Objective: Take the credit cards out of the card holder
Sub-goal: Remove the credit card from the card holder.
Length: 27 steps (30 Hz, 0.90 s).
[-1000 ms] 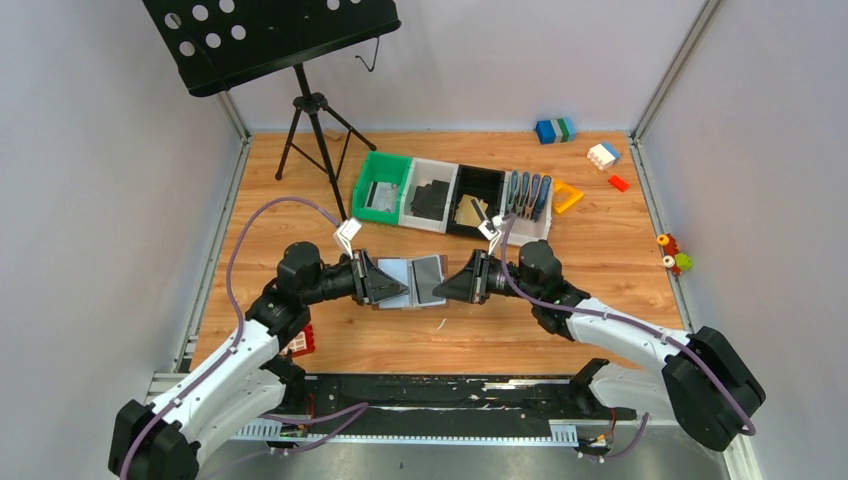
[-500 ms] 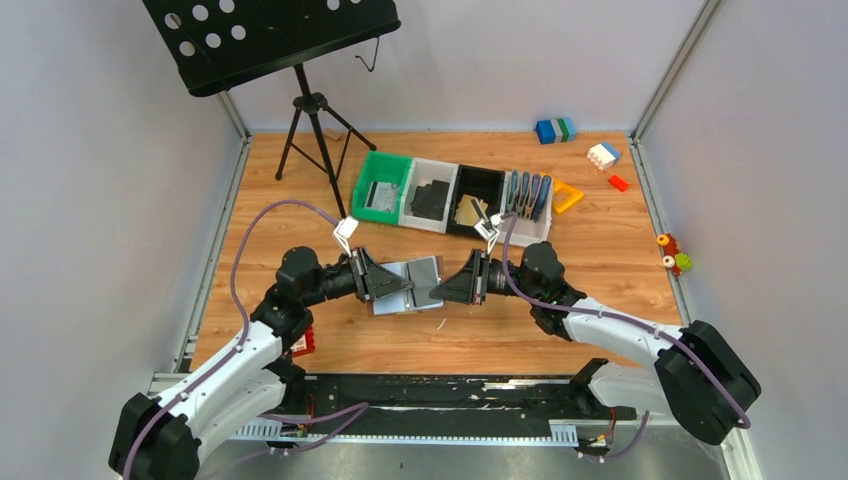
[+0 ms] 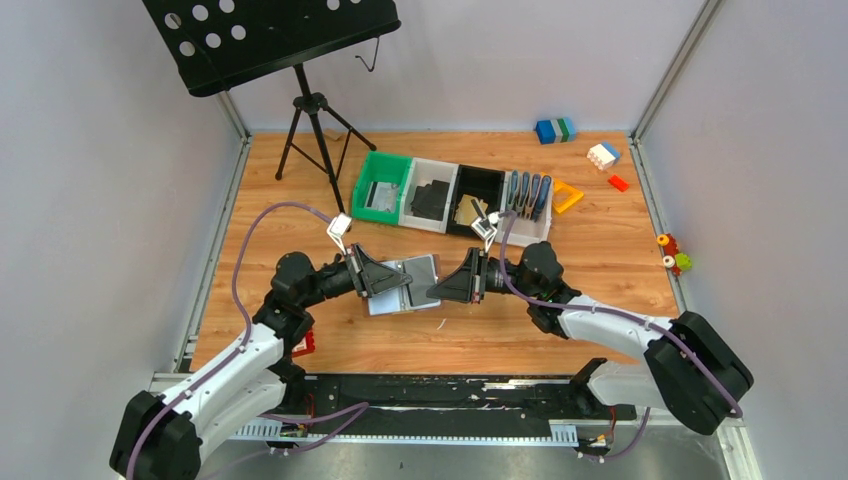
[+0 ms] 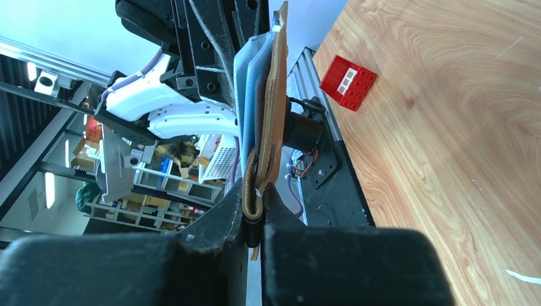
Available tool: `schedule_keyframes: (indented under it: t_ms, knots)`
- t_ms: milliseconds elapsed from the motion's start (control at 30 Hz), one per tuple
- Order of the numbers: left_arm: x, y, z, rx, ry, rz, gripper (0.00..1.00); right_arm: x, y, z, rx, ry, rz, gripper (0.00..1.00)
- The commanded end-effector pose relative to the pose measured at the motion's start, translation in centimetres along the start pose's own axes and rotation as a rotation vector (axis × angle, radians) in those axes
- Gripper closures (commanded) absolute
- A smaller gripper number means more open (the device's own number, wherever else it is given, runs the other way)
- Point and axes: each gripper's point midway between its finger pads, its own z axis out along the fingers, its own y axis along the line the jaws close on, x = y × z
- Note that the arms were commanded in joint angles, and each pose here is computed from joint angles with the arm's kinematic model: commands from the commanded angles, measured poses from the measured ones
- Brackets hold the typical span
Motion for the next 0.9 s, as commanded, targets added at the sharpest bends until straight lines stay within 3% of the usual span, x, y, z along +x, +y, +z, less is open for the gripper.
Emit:
schedule_keyframes:
  t_ms: [0, 100, 200, 300, 433, 500, 767, 867]
  knots:
    - [-1.1, -3.2, -0.3, 0.124, -0.048, 0.066, 0.87, 0.5, 1.0, 0.2, -0.063, 0.026, -0.010, 1.00]
    - [-1.0, -3.7, -0.5, 0.148, -0.044, 0.075, 0.92, 0.5, 1.0, 0.2, -0.078, 0.029, -0.003, 0.98]
    - [-0.7, -3.2, -0.4, 0.123, -0.021, 0.082, 1.00, 0.4, 1.1, 0.3, -0.085, 0.019, -0.002, 0.86]
    - [-0.2, -2.4, -0.4, 0.082, 0.008, 0.093, 1.00, 0.2, 1.0, 0.3, -0.079, 0.003, -0.007, 0.77]
    - [0.4, -1.9, -0.5, 0.070, 0.039, 0.083, 1.00, -0.1, 1.0, 0.3, -0.075, -0.008, -0.015, 0.75]
    - [0.6, -1.8, -0.5, 0.069, 0.052, 0.081, 1.00, -0.2, 1.0, 0.3, -0.073, -0.014, -0.018, 0.76]
    - [0.9, -1.8, -0.6, 0.067, 0.070, 0.094, 1.00, -0.4, 0.4, -0.3, -0.013, -0.045, -0.023, 0.99]
    - [0.9, -2.0, -0.6, 0.073, 0.072, 0.097, 1.00, -0.8, -0.1, -1.2, 0.015, -0.080, -0.014, 1.00]
